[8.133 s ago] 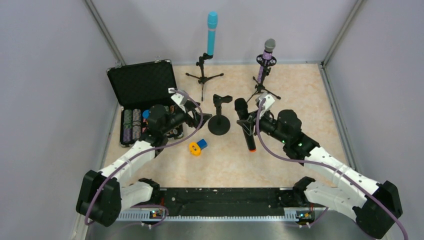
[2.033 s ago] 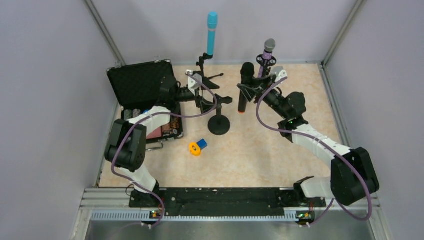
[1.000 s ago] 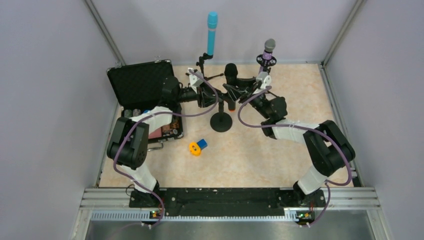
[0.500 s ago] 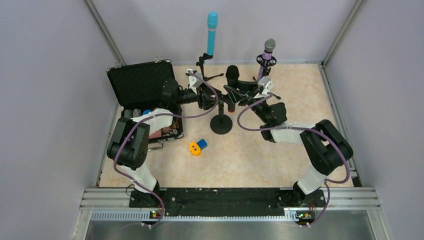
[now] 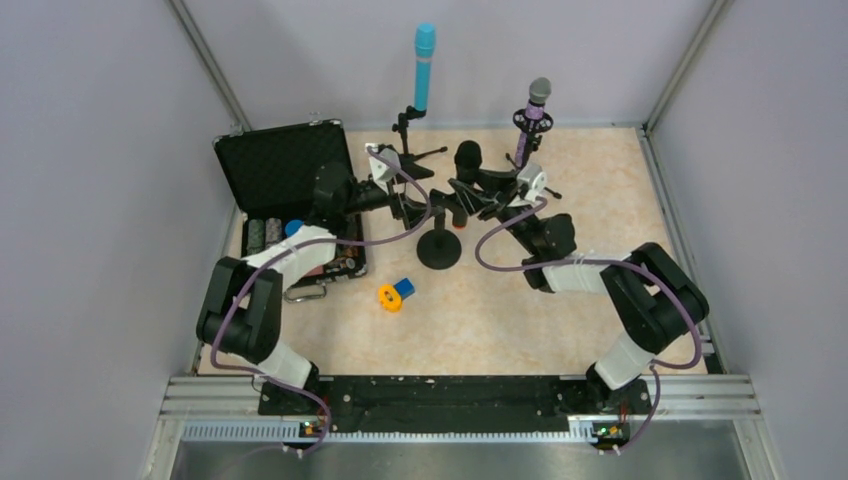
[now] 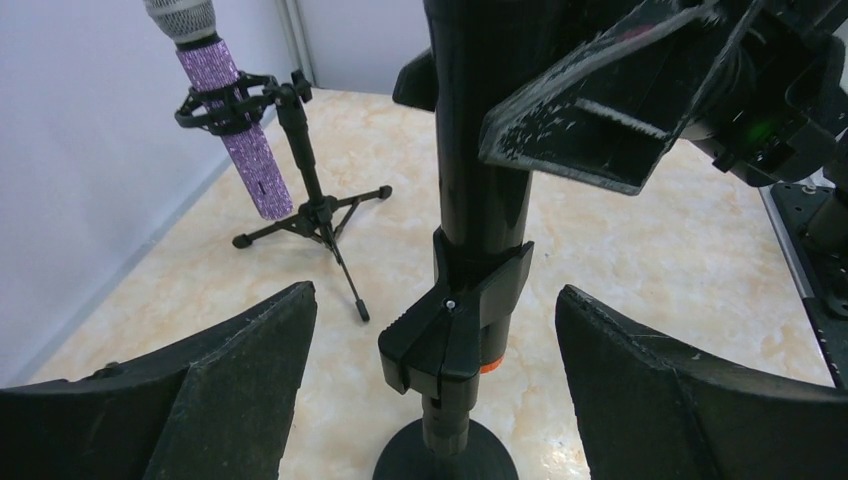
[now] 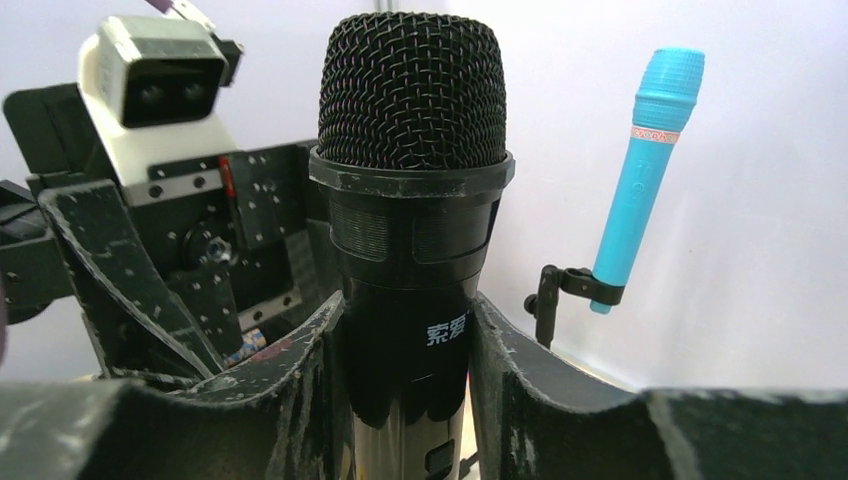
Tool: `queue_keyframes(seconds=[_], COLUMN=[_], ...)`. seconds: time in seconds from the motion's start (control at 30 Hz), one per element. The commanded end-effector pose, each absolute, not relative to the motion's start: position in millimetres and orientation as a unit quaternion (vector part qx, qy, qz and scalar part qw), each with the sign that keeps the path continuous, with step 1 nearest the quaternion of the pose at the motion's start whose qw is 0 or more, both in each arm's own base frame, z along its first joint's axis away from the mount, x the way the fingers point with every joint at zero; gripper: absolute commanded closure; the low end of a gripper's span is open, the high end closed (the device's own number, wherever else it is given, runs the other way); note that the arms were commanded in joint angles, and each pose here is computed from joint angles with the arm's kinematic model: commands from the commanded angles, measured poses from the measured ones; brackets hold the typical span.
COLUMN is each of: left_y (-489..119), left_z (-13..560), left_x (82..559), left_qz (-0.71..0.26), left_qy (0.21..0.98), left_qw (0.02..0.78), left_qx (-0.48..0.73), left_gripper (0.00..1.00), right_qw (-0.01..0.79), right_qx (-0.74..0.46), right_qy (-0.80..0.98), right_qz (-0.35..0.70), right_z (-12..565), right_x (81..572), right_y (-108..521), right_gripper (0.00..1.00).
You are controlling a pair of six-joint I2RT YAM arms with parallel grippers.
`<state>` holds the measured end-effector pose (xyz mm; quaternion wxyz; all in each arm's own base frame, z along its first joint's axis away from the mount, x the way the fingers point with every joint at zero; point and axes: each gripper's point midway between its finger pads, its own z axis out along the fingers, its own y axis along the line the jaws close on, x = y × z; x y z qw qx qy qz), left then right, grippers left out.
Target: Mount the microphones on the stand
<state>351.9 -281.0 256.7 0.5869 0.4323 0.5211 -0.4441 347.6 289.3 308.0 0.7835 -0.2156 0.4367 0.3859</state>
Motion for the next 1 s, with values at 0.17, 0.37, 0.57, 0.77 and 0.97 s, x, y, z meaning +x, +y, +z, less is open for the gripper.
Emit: queue_keyframes(seconds=[0.17,0.37,0.57,0.77,0.97], left_y=[-267,-259,-254,-252,-257], left_z=[272,258,241,226,224], left_x=[334,328,322,322,330], left_qz=[-0.408,-0.401,-0.412,-0.428,-0.442], left_qy=[0.52,0.541,0.558,0.567,0.544], left_qw=[0.616,0.613,0.606,0.603,0.619], left_qx=[0.429,0.413,0.391,0.363,0.354], left_gripper=[0.05,0.05,0.05,0.05,0.06], right_qw=[0.792,0.792,0.791,0.763,0.735], right_qx=[-0.21,-0.204,-0.186,-0.179,-0.184], right_qy=[0.434,0.434,0.458,0.517,0.554], right_qz=[0.375,0.377,0.36,0.344,0.344], right_z=[315,316,309,287,270], right_x=[337,330,319,308,293], right_y=[281,276,257,242,234], right_gripper=[0.34,0.19,0.08,0.05,0.04])
